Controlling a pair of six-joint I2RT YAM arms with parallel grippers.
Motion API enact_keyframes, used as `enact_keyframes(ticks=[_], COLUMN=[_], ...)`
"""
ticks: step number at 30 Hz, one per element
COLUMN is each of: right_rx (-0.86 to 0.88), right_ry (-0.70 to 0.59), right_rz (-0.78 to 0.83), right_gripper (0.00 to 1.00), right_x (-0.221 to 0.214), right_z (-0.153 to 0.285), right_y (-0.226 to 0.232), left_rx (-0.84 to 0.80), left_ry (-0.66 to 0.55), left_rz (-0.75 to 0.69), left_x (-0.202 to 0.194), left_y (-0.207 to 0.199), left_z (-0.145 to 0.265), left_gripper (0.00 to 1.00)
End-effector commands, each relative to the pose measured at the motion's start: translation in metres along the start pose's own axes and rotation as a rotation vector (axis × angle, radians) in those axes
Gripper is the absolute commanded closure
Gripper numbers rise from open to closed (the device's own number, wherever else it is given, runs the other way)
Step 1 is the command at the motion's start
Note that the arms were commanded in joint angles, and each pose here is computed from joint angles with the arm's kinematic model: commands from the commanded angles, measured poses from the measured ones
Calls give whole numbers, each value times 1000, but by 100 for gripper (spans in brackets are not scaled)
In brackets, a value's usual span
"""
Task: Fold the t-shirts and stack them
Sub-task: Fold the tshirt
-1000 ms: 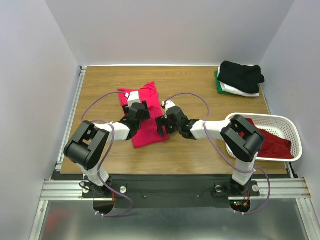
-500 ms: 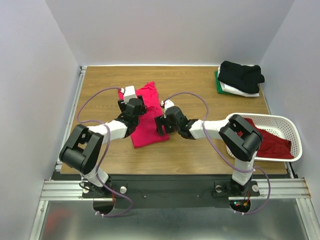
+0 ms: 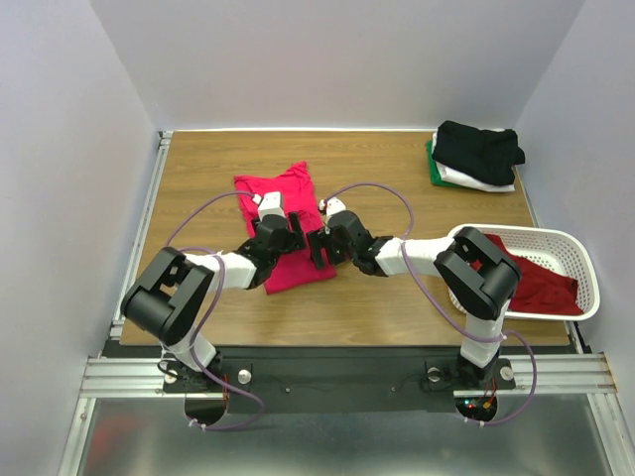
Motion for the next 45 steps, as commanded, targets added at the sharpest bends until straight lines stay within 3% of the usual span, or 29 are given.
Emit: enact_keyframes(ticks=[1,16,22,27,34,45], right_rx=[-7,-20,-26,-30,24,29], right_ry=[85,95,98,91,108,134], right_rz=[3,6,2,-26,-79,-93], right_gripper=[13,13,13,13,14,17], right_x=[-25,-28,-29,-28,-34,-41], right_z=[-7,-8,-6,2,9,25], right_y=[0,-2,-2,-3,9,27], left_rx=[-56,130,136,104,75,175], left_ry=[-13,-145,-178,-228,-183,-31], left_rz=[28,40,58,95,171,241], left_x=[4,48,63,75,31,-42], left_y=[-14,31,28,22,27,42], left_z=[-8,-17,-19,7,54,93], left_gripper=[23,23,23,23,23,26])
Point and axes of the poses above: each gripper's point midway between its finger pads, its own z axis back along the fingers, its own y axis along the line the jaws close on, x = y × z, the point moved 3 cm from there along z, back along the fingers, and after that the axes turned 14 degrees about z, right-handed, at the moved point
